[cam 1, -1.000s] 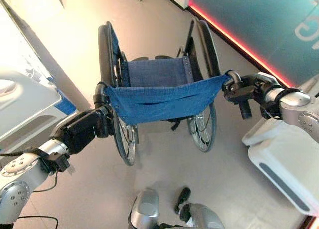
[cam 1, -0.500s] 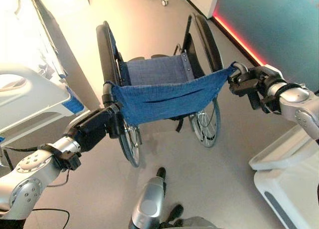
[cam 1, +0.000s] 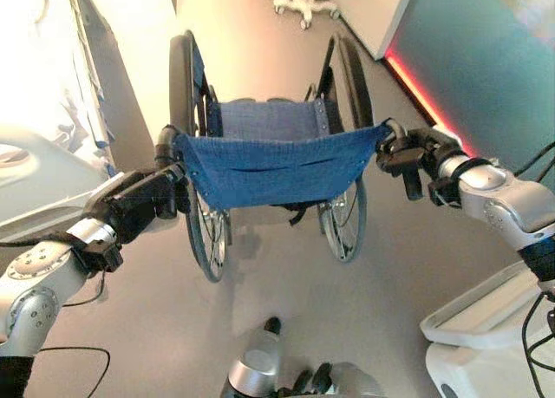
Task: Push the wheelchair next to the bed
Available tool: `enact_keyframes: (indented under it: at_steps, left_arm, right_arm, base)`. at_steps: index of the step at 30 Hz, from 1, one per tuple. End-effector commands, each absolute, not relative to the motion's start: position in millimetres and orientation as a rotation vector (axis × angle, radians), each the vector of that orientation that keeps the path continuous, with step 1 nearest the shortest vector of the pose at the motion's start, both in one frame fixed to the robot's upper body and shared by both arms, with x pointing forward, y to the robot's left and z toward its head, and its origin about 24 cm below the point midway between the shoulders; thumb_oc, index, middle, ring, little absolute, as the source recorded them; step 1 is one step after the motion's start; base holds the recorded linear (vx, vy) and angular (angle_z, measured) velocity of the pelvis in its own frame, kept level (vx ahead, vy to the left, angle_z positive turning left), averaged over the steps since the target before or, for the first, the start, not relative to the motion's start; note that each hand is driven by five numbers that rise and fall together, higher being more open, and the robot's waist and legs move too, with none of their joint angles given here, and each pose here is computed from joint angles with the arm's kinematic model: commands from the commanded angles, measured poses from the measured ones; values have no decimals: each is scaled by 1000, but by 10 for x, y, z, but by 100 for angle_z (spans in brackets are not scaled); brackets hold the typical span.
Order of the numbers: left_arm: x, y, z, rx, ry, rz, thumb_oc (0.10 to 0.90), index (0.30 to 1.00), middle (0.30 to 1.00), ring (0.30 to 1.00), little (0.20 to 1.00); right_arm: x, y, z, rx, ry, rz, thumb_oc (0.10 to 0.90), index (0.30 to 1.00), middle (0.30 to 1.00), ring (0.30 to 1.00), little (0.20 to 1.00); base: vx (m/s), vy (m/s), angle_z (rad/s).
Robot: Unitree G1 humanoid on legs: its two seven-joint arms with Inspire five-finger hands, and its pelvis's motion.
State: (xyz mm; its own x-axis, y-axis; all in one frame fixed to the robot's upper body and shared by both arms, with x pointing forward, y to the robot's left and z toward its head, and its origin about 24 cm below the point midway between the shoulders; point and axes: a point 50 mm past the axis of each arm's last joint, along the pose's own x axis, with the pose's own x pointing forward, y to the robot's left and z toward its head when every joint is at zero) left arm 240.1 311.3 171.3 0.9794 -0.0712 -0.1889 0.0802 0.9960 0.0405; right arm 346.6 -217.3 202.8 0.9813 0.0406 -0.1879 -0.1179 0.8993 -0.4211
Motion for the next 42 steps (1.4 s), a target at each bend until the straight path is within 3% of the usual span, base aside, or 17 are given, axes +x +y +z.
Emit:
enact_keyframes:
  at_steps: [1, 6, 19, 33, 42]
  left_arm:
    - [2403, 3048, 2271, 116, -63, -110, 400, 300, 300, 300, 300]
    - [2404, 3048, 2350, 196, -105, -76, 400, 300, 300, 300, 300]
    - [2417, 3013, 2110, 124, -51, -41, 400, 300, 300, 300, 300]
    - [2423, 3039, 1911, 110, -18, -45, 400, 300, 300, 300, 300]
    - [2457, 3095, 2078, 159, -11, -106, 400, 300, 300, 300, 300]
  right_arm:
    - [3350, -1902, 2506, -436, -125, 287, 400, 300, 300, 300, 300]
    - [3205, -1811, 2752, -395, -178, 288, 400, 300, 300, 300, 300]
    - [3199, -1865, 2522, -424, -73, 354, 400, 300, 300, 300, 300]
    - [3175, -2014, 2145, -414, -4, 316, 400, 300, 300, 300, 300]
    - [3130, -2191, 2073, -354, 5, 240, 400, 300, 300, 300, 300]
  base:
    - [198, -454, 95]
    - [344, -387, 49]
    - [377, -190, 36]
    - [376, 32, 7]
    - [411, 99, -10]
